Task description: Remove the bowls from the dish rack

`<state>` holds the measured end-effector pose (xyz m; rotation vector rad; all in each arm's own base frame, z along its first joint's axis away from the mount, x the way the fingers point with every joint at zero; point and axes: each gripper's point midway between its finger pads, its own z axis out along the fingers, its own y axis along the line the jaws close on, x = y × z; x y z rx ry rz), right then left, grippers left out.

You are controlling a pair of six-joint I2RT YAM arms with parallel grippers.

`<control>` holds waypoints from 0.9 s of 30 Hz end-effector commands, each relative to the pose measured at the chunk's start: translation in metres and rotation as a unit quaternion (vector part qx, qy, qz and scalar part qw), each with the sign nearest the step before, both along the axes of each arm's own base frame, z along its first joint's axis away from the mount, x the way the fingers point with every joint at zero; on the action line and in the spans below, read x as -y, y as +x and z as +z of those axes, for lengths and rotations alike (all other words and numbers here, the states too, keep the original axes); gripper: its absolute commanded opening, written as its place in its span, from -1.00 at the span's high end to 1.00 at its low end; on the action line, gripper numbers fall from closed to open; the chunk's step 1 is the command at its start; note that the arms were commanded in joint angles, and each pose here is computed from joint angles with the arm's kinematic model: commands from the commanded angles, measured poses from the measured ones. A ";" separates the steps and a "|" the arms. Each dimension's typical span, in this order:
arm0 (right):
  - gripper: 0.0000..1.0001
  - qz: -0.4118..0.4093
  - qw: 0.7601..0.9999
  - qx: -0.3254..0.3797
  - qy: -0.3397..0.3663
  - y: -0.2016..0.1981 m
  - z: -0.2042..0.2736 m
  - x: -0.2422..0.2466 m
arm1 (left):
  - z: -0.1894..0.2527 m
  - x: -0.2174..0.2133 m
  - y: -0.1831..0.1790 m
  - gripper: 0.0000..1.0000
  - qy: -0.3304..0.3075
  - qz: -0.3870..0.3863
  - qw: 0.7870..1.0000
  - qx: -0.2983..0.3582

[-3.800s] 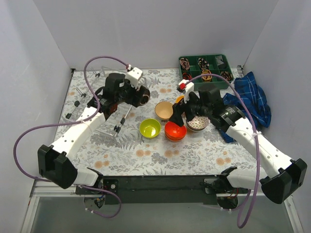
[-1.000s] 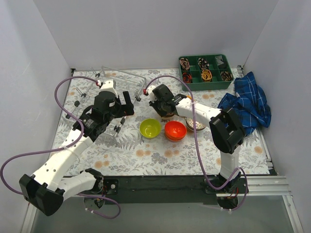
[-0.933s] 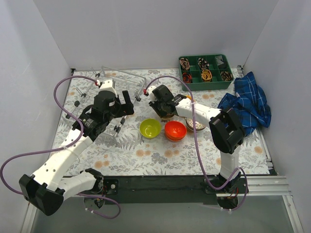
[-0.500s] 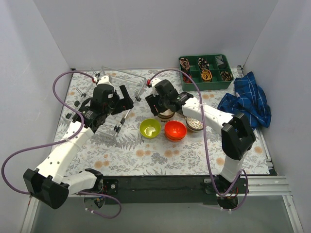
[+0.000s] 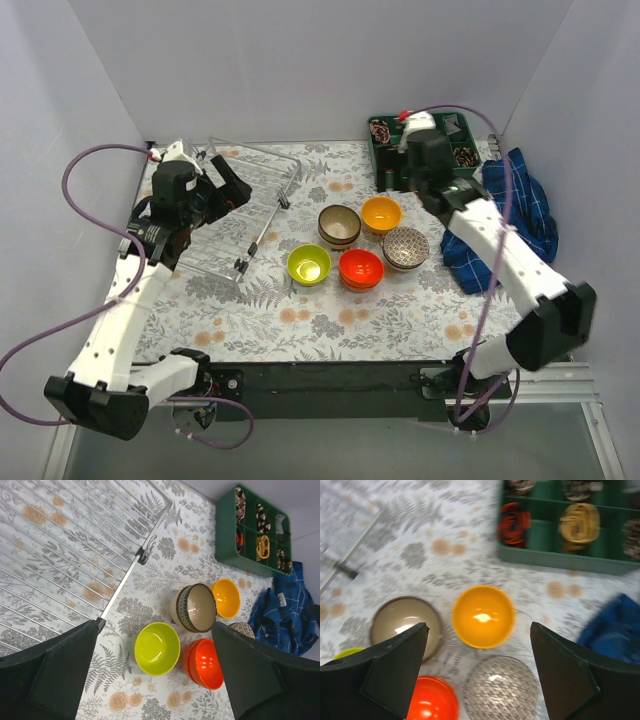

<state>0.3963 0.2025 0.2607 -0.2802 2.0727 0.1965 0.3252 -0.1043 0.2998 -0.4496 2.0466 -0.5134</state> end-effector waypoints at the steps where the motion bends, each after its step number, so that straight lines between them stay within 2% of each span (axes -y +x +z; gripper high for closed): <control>1: -0.86 -0.134 0.988 0.074 0.000 -0.045 0.063 0.102 | 0.031 -0.030 -0.037 -0.96 0.024 0.036 0.998 0.052; 6: -0.93 -0.152 0.981 0.115 0.031 -0.131 0.070 0.148 | 0.039 -0.057 -0.078 -0.96 0.049 0.068 0.993 0.079; 9: -0.97 -0.158 0.974 0.155 0.048 -0.167 0.075 0.169 | 0.052 -0.074 -0.112 -0.96 0.059 0.084 0.989 0.109; 12: -0.97 -0.149 0.974 0.163 0.059 -0.194 0.070 0.178 | 0.066 -0.085 -0.143 -0.96 0.055 0.091 0.986 0.127; 16: -0.97 -0.127 0.977 0.160 0.061 -0.216 0.053 0.181 | 0.062 -0.101 -0.175 -0.96 0.073 0.108 0.985 0.114; 18: -0.97 -0.119 0.976 0.168 0.067 -0.224 0.050 0.182 | 0.060 -0.108 -0.188 -0.96 0.059 0.125 0.982 0.127; 27: -0.97 -0.105 0.971 0.197 0.089 -0.247 0.055 0.188 | 0.038 -0.100 -0.208 -0.96 0.019 0.104 0.984 0.141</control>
